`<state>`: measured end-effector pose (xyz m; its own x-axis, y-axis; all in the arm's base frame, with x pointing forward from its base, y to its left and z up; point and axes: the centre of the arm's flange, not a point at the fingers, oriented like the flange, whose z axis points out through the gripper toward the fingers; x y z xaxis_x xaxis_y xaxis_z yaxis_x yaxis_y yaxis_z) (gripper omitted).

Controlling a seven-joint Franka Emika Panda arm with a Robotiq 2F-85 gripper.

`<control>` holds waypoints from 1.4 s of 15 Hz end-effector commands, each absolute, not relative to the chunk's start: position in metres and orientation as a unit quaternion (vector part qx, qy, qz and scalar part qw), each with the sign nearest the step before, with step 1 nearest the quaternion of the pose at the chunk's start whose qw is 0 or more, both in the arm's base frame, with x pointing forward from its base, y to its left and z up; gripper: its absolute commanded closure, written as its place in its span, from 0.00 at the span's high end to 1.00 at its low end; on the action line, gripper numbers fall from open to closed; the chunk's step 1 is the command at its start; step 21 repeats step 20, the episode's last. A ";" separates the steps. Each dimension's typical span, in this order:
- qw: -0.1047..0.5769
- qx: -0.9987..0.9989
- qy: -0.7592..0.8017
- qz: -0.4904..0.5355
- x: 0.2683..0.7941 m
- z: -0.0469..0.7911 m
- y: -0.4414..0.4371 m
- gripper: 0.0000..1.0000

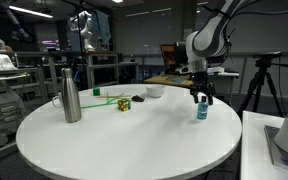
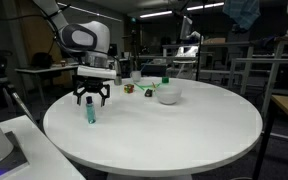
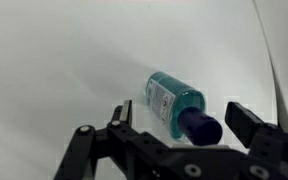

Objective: Move the bottle forward

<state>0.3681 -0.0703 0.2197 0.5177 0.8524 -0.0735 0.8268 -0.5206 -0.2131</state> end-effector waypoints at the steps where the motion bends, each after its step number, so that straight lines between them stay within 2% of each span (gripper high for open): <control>1: 0.069 -0.870 -0.480 0.091 0.371 0.240 -0.066 1.00; 17: 0.058 -0.906 -0.410 0.087 0.398 0.334 -0.062 1.00; 21: 0.065 -0.904 -0.415 0.077 0.398 0.324 -0.064 1.00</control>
